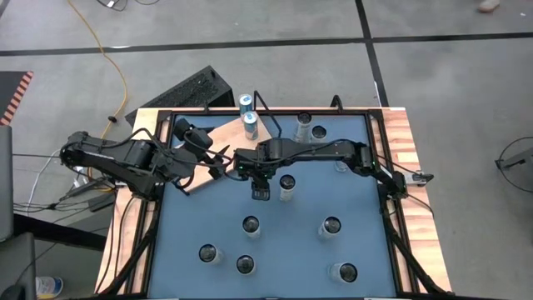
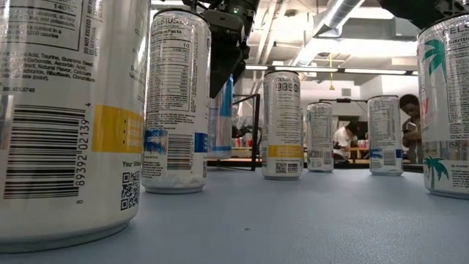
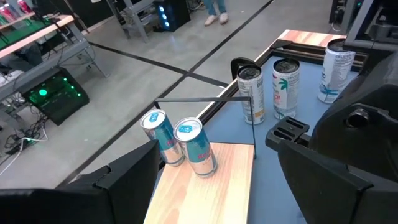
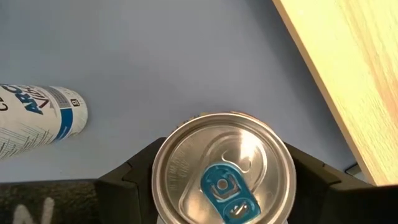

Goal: Place canned beverage on shelf
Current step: Put the blue can aligned with the other blue soda can on the shelf

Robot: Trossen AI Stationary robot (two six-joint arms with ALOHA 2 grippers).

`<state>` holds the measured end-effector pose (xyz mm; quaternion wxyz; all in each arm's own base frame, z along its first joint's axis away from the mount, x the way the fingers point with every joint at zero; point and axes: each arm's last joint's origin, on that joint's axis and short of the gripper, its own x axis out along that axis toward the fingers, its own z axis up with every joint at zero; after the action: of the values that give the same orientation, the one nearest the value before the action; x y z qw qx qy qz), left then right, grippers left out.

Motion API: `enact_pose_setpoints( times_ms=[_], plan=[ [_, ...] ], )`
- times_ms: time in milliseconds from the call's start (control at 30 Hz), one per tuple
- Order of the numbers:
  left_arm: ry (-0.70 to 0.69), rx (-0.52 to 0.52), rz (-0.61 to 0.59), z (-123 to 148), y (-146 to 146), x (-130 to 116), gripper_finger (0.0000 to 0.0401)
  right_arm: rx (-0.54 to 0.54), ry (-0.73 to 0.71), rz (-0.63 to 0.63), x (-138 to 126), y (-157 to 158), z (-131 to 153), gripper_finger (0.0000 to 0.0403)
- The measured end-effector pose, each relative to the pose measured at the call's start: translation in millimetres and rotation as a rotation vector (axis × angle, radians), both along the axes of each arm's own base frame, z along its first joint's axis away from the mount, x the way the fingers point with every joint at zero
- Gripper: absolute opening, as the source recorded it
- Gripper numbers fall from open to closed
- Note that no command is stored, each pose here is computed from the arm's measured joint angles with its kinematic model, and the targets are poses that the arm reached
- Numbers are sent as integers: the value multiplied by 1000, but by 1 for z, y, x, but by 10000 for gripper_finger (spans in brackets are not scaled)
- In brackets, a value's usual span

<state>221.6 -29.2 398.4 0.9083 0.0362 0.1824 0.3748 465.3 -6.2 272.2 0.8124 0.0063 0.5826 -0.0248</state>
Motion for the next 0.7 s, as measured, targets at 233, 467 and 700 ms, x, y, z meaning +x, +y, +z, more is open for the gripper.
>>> enact_pose_setpoints(
  times_ms=[233, 467, 700],
  plan=[
    [1, -1, -3, 0, 0, 0, 313, -5, -2, 2, 0, 0, 0, 257],
    [5, -2, -5, 0, 0, 0, 313, -65, -14, 5, 1, -1, 1, 257],
    [70, -14, 12, -7, 3, -4, 313, -85, -36, 23, -9, -6, 30, 256]
  ],
)
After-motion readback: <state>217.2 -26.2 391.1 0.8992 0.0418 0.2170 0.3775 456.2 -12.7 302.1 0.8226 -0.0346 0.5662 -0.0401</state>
